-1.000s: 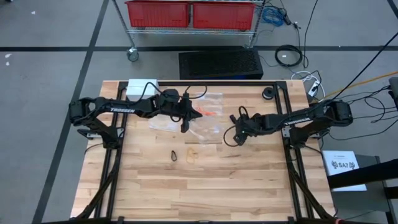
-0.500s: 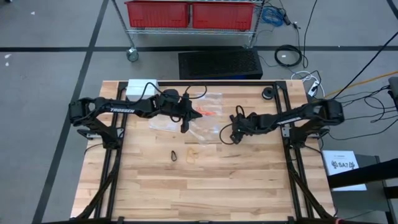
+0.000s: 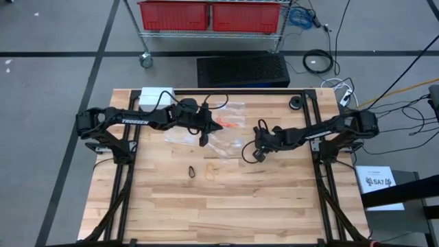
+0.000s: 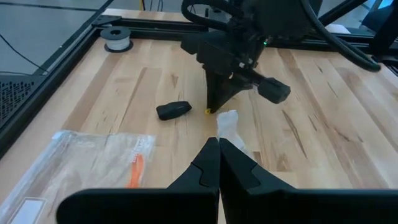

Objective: Sort rubber bands
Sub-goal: Put the top right yellow rubber band into the bottom zip lock bag

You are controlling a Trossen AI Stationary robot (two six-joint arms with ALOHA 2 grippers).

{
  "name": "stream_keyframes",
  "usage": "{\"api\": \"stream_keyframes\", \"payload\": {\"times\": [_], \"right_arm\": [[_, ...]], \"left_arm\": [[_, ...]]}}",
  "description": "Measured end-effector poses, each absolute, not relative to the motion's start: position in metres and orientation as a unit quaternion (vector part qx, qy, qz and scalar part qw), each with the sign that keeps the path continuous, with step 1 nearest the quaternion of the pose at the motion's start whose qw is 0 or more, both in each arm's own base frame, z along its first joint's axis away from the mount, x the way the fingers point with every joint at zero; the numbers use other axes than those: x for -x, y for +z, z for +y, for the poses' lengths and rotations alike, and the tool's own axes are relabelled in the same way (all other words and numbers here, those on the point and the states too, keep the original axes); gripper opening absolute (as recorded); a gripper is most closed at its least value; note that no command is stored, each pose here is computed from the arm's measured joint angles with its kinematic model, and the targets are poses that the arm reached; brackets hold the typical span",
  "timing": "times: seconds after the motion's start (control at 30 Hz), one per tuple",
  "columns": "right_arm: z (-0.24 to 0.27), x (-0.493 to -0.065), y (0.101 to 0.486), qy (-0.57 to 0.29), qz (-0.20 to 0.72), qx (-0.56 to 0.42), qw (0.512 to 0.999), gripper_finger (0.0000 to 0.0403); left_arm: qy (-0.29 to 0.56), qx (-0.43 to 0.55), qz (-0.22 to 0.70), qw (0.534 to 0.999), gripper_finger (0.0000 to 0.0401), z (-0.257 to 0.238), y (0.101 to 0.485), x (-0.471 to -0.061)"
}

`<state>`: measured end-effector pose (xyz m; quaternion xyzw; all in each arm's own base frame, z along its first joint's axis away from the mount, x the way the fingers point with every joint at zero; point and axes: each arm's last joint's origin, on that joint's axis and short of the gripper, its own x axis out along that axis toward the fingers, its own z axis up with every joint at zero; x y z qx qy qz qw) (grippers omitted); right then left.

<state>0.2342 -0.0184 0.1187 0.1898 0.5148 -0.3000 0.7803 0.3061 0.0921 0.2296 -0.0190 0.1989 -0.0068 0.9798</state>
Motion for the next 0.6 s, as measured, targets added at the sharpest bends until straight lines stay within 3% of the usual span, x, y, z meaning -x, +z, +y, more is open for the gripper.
{"api": "stream_keyframes", "payload": {"times": [0.2,0.6], "right_arm": [[-0.006,-0.255,0.154,-0.224,0.479,-0.189,0.828,0.0001],[0.006,-0.286,0.238,-0.206,0.375,-0.108,0.897,0.0]], "left_arm": [[-0.007,0.02,0.201,0.979,0.0,0.092,0.229,-0.306],[-0.038,0.019,0.207,0.977,0.0,0.088,0.228,-0.306]]}}
